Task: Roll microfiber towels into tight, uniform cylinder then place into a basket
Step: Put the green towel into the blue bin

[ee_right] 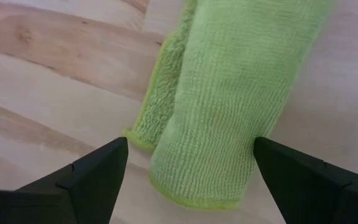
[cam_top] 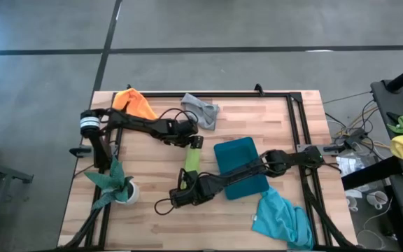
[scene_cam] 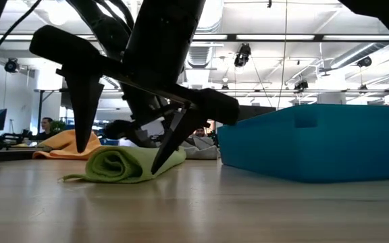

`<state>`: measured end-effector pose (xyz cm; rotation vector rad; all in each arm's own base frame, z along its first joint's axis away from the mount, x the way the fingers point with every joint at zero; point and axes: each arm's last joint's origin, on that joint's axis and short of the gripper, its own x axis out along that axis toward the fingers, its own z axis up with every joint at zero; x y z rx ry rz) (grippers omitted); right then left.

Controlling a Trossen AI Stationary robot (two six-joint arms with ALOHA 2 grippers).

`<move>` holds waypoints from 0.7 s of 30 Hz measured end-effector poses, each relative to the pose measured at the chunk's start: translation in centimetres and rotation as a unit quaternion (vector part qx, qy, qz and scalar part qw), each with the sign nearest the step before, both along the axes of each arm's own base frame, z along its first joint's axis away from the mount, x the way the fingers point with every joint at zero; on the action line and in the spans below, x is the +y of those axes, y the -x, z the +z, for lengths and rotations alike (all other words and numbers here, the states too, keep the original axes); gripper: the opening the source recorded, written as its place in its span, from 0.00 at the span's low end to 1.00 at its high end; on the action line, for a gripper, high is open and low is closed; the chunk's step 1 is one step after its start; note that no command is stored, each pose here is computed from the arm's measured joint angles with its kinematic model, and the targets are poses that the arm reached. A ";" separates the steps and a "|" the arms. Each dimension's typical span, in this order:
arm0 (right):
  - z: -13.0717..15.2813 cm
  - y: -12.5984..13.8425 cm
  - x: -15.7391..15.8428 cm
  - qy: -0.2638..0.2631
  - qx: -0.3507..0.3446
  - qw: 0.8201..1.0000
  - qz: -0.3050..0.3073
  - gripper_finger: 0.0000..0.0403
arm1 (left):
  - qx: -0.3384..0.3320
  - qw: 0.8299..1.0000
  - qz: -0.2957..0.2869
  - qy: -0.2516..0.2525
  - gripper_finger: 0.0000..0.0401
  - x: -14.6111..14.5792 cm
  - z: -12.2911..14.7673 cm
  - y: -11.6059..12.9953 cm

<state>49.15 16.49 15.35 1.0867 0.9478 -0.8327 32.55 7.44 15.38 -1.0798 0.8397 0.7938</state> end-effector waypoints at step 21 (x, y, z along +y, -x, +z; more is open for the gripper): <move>0.1 -0.2 -0.3 -0.007 -0.007 1.000 -0.015 0.86 | -0.067 0.994 -0.076 -0.042 0.72 -0.5 1.8 -1.6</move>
